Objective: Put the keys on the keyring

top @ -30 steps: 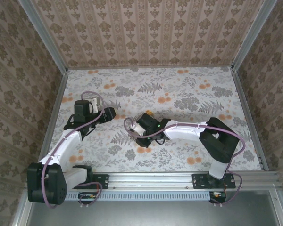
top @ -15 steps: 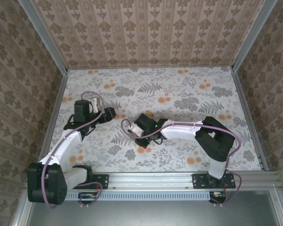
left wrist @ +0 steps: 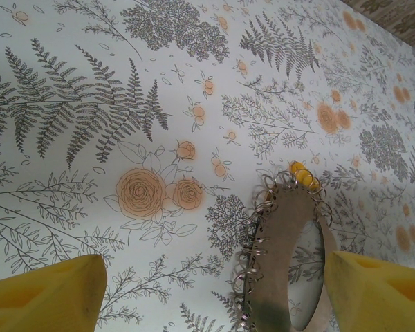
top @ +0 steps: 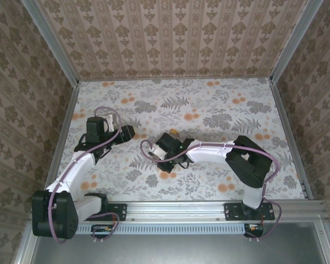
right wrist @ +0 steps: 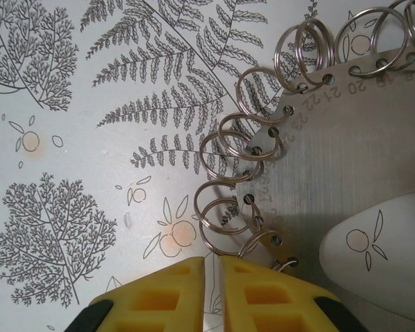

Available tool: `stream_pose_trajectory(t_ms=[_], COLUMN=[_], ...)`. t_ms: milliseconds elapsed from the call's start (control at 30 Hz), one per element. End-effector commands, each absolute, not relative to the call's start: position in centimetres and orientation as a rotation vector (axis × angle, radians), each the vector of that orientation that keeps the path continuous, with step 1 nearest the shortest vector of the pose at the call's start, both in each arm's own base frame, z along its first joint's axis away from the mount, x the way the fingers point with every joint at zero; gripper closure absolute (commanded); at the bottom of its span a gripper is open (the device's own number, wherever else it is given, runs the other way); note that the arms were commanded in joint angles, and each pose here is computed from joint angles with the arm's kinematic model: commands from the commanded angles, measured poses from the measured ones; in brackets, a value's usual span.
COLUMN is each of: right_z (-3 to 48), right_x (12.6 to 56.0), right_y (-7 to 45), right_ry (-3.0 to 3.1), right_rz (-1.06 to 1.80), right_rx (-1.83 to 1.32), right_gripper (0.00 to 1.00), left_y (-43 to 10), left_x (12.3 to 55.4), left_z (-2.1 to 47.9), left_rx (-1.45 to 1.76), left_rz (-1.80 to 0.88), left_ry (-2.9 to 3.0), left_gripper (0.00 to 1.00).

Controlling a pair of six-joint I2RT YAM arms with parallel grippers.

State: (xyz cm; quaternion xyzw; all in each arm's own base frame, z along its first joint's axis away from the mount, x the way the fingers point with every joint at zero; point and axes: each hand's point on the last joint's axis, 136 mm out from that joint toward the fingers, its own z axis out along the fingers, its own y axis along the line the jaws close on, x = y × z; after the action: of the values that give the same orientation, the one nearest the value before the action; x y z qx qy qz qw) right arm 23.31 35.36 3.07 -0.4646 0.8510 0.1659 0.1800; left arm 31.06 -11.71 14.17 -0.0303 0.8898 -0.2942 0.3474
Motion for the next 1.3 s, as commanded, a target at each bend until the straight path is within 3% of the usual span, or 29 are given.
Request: stream_pose_trajectory(t_ms=[0, 333, 700, 1000, 1033, 1267], right_z=[2.5, 2.7, 5.3, 8.3, 8.1, 6.7], right_x=[23.6, 24.1, 23.9, 22.3, 22.1, 22.4], right_y=[35.2, 35.0, 34.7, 34.4, 34.3, 34.0], right_ry=[2.412, 2.394, 2.314, 2.229, 2.236, 2.252], right_rz=[0.402, 0.361, 0.394, 0.636, 0.638, 0.576], right_rx=[-1.350, -1.354, -1.354, -1.370, -1.387, -1.416], right_gripper=[0.85, 1.00, 1.00, 1.00, 0.97, 0.44], left_y=[-11.6, -11.4, -11.3, -11.2, -11.3, -11.3], left_x=[31.1, 31.3, 31.1, 30.9, 30.8, 30.7], left_z=[15.2, 15.4, 15.5, 15.7, 15.7, 15.8], left_rx=[-0.069, -0.077, -0.074, -0.061, -0.060, -0.060], left_rz=[-0.771, -0.770, -0.765, -0.761, -0.761, -0.762], left_ry=[2.288, 2.281, 2.277, 2.272, 2.272, 2.270], left_gripper=[0.17, 0.17, 0.17, 0.17, 0.17, 0.17])
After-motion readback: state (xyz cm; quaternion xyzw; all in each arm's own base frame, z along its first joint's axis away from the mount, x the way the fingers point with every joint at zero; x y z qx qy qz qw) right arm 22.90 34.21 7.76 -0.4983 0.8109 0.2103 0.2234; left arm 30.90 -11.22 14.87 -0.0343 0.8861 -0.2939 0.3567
